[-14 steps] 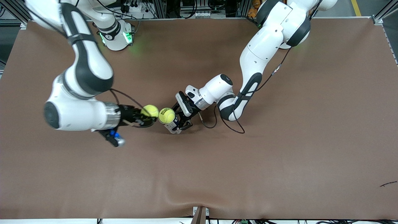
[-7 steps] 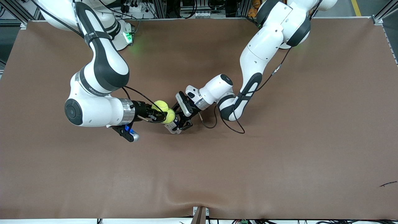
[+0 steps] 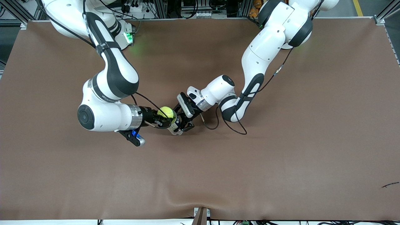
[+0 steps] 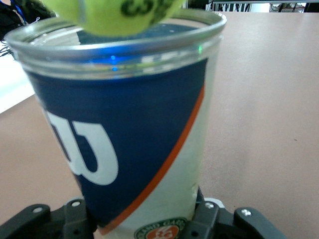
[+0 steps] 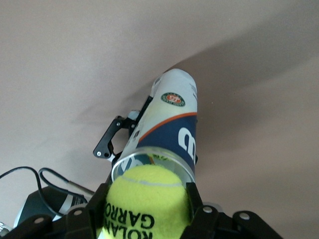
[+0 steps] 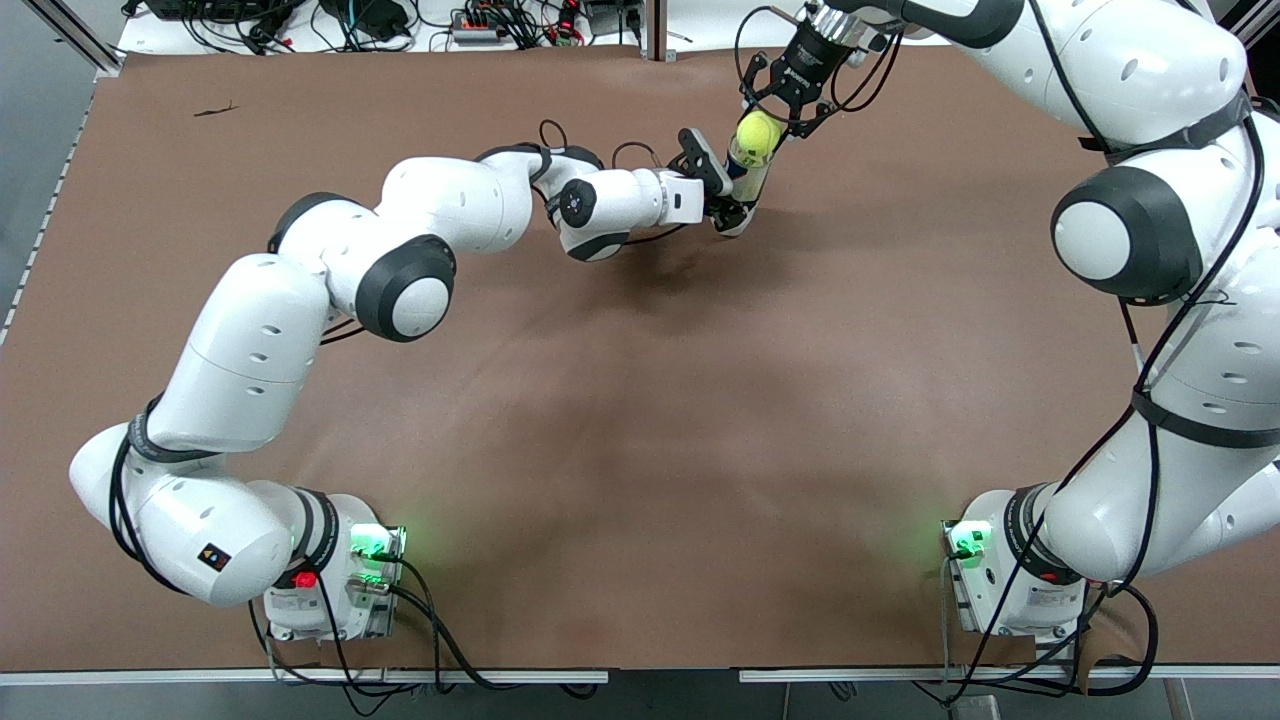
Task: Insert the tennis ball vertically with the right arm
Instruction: 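Move the second ball over the can and release it inside, then lower the can upright onto the table while the right gripper withdraws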
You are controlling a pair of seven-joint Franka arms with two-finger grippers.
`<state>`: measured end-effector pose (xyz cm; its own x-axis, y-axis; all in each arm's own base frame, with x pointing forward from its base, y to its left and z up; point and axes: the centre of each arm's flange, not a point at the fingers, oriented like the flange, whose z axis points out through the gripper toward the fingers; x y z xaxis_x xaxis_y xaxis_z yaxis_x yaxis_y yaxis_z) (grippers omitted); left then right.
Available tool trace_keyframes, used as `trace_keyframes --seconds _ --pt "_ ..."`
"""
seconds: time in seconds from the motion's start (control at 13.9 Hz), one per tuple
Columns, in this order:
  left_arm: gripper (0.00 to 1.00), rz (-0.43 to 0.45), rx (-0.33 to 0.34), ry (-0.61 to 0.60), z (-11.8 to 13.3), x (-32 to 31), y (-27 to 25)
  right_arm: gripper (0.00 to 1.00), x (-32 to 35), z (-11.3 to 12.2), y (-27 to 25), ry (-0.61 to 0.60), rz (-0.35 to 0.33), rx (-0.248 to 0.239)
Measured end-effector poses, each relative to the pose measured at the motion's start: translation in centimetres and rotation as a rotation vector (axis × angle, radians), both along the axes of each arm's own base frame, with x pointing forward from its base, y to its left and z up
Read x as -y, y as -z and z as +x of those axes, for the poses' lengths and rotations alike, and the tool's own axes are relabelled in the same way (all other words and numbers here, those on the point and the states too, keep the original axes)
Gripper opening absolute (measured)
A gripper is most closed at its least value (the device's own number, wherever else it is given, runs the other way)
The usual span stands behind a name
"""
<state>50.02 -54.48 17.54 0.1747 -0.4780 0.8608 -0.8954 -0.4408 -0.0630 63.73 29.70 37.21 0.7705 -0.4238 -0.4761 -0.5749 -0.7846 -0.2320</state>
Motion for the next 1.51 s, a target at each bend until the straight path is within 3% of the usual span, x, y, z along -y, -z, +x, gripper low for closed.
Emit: trace_keyframes --seconds 0.43,0.57,0.72,1.0,1.15,1.51 --pt "0.68 0.002 -0.001 -0.001 0.0 -0.1 0.1 0.66 -0.2 0.1 0.4 0.002 -0.002 0.006" --pt "0.7 0.001 -0.001 -0.001 0.0 -0.1 0.1 0.81 -0.2 0.1 0.5 0.003 -0.004 0.009" --pt "0.79 0.0 0.0 0.0 0.0 0.0 0.1 0.99 -0.3 0.1 0.7 0.0 -0.009 0.011" --pt "0.79 -0.004 0.002 0.001 0.0 0.0 0.0 1.0 -0.2 0.3 0.7 0.002 -0.014 0.02" --pt "0.97 -0.005 0.003 0.001 0.1 0.0 -0.1 1.0 0.3 0.7 0.4 0.006 -0.024 0.037" --pt "1.0 -0.009 0.008 -0.001 0.3 0.0 -0.3 1.0 4.6 2.1 -1.6 -0.185 -0.222 0.215"
